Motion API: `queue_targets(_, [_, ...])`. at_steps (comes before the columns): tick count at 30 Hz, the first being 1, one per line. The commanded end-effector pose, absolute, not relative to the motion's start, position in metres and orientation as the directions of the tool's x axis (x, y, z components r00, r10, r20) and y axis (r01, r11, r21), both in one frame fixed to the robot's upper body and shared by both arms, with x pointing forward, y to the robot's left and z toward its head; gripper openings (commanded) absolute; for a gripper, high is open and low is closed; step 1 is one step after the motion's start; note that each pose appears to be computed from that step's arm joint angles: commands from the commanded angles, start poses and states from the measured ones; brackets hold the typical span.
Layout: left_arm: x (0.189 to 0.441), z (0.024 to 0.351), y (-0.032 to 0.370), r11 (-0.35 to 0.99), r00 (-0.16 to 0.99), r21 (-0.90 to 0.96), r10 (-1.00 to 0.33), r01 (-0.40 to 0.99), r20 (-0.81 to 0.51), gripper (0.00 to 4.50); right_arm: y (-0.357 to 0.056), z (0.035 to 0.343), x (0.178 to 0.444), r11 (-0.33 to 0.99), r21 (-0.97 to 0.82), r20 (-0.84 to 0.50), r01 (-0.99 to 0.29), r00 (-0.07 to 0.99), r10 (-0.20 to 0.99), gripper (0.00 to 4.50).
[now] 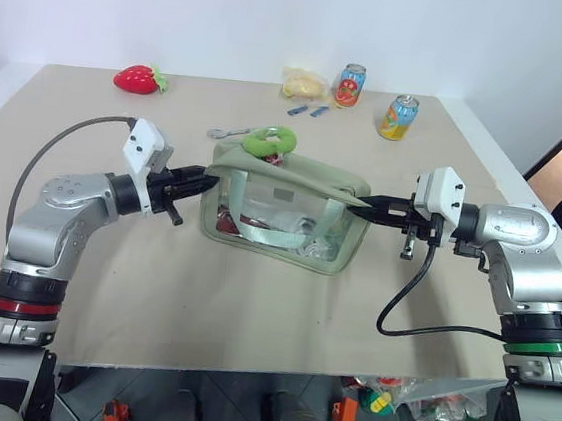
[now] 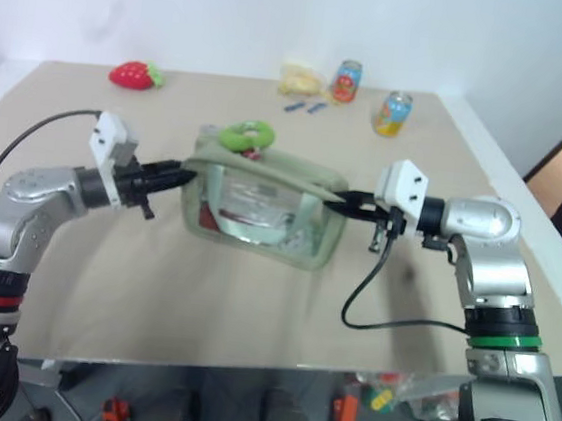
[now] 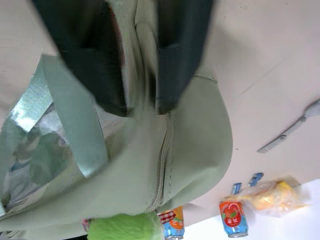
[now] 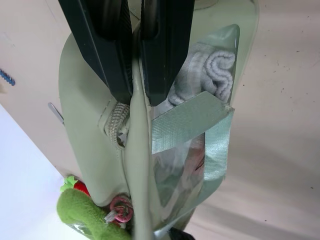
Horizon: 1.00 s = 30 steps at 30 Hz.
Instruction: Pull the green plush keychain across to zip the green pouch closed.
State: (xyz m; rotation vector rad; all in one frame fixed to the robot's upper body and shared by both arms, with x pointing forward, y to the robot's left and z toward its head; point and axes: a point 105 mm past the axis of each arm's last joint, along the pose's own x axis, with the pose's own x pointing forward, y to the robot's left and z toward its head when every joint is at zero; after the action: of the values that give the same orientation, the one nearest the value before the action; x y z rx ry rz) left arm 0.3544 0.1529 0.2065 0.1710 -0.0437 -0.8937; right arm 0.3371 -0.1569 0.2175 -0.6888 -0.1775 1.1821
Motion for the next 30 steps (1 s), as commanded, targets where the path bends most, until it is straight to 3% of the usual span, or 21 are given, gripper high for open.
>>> queue_targets(1, [0.355, 0.219, 0.152, 0.615, 0.626, 0.197, -0.78, 0.764, 0.008, 0.0, -0.162, 0.225, 0.33, 0.209, -0.551, -0.227, -0.808, 0.387, 0.894, 0.83])
queue_targets(2, [0.355, 0.22, 0.151, 0.612, 0.622, 0.195, -0.783, 0.766, 0.01, 0.0, -0.161, 0.226, 0.328, 0.209, -0.546, -0.228, -0.812, 0.383, 0.895, 1.01])
queue_targets(8, [0.349, 0.219, 0.147, 0.584, 0.592, 0.167, -0.806, 0.794, 0.005, 0.0, -0.159, 0.24, 0.314, 0.216, -0.489, -0.236, -0.845, 0.366, 0.9, 3.09])
queue_targets(14, [0.338, 0.209, 0.145, 0.537, 0.546, 0.134, -0.837, 0.833, -0.044, 0.0, -0.157, 0.302, 0.303, 0.288, -0.352, -0.096, -0.89, 0.34, 0.935, 3.09])
queue_targets(16, [0.335, 0.207, 0.145, 0.525, 0.535, 0.134, -0.843, 0.841, -0.055, 0.0, -0.157, 0.321, 0.31, 0.336, -0.358, -0.026, -0.871, 0.369, 0.929, 3.09])
queue_targets(19, [0.332, 0.21, 0.143, 0.515, 0.523, 0.123, -0.851, 0.848, -0.046, 0.0, -0.143, 0.339, 0.342, 0.448, -0.347, 0.061, -0.824, 0.457, 0.887, 3.09])
queue_targets(22, [0.333, 0.211, 0.143, 0.517, 0.525, 0.124, -0.85, 0.847, -0.042, 0.0, -0.122, 0.337, 0.366, 0.495, -0.287, 0.091, -0.82, 0.491, 0.866, 3.09])
queue_targets(30, [0.333, 0.211, 0.139, 0.513, 0.521, 0.127, -0.853, 0.849, -0.041, 0.0, -0.086, 0.305, 0.405, 0.486, -0.235, 0.007, -0.842, 0.498, 0.867, 3.09])
